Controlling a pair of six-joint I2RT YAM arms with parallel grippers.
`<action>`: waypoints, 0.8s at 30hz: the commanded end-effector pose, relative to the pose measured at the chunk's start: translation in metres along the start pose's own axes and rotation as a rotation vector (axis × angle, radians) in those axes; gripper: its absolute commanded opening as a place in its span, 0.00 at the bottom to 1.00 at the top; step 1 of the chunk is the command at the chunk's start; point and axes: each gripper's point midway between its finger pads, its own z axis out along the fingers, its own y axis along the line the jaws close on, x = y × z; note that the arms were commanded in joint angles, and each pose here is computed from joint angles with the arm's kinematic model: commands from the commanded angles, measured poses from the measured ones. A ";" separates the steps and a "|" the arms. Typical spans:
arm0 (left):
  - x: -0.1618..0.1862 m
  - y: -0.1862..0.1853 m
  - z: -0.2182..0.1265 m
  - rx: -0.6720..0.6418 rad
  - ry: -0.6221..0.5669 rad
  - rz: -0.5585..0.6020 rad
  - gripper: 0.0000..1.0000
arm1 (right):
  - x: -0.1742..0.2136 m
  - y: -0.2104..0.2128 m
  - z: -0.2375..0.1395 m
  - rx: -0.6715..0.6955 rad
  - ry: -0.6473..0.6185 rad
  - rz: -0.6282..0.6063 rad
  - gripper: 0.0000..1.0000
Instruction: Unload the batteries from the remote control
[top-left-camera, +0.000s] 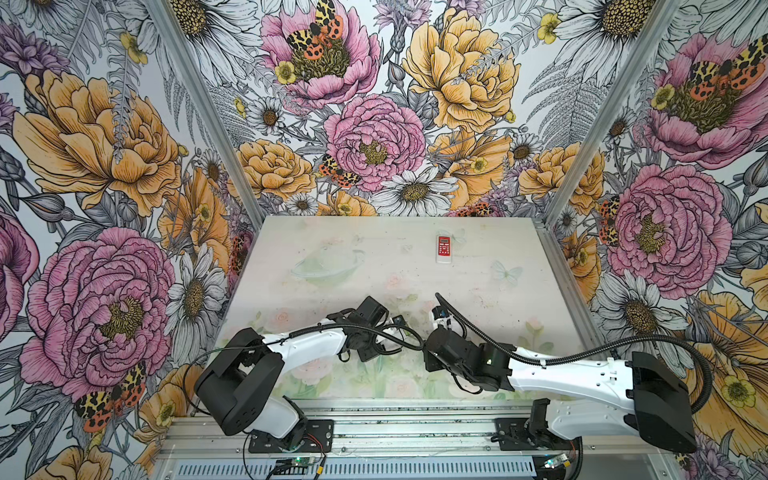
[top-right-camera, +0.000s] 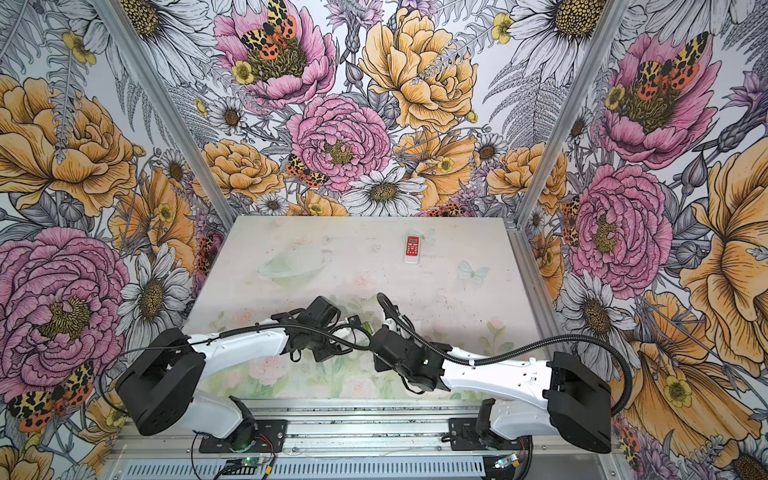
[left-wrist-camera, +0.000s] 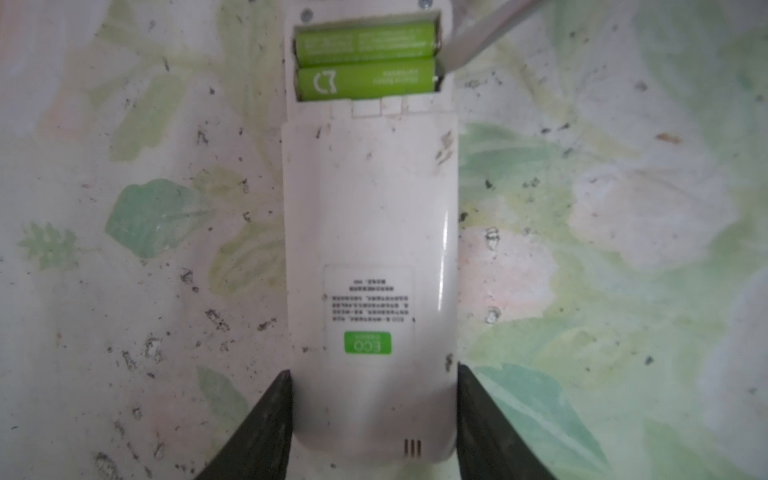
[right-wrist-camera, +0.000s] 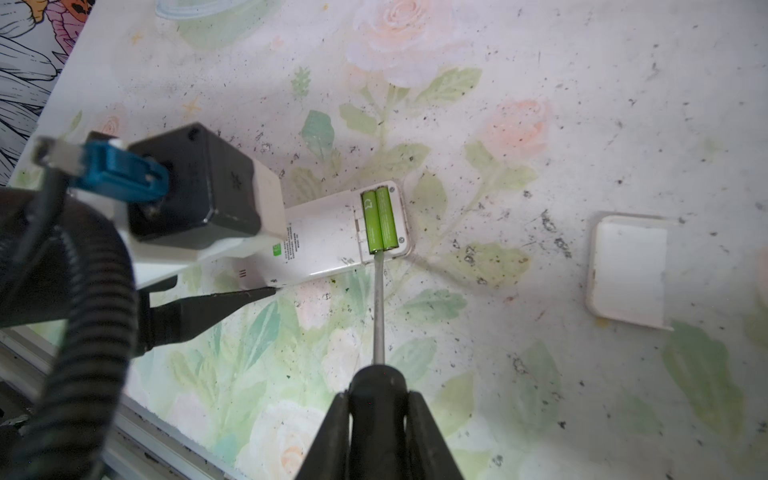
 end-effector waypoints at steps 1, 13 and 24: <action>-0.031 -0.040 -0.006 0.207 -0.138 0.103 0.00 | -0.017 0.044 0.013 -0.212 -0.132 0.044 0.00; -0.030 -0.039 -0.006 0.220 -0.136 0.094 0.00 | -0.021 0.043 0.014 -0.247 -0.234 0.078 0.00; -0.030 -0.037 -0.007 0.219 -0.141 0.090 0.00 | -0.032 0.058 0.011 -0.326 -0.311 0.076 0.00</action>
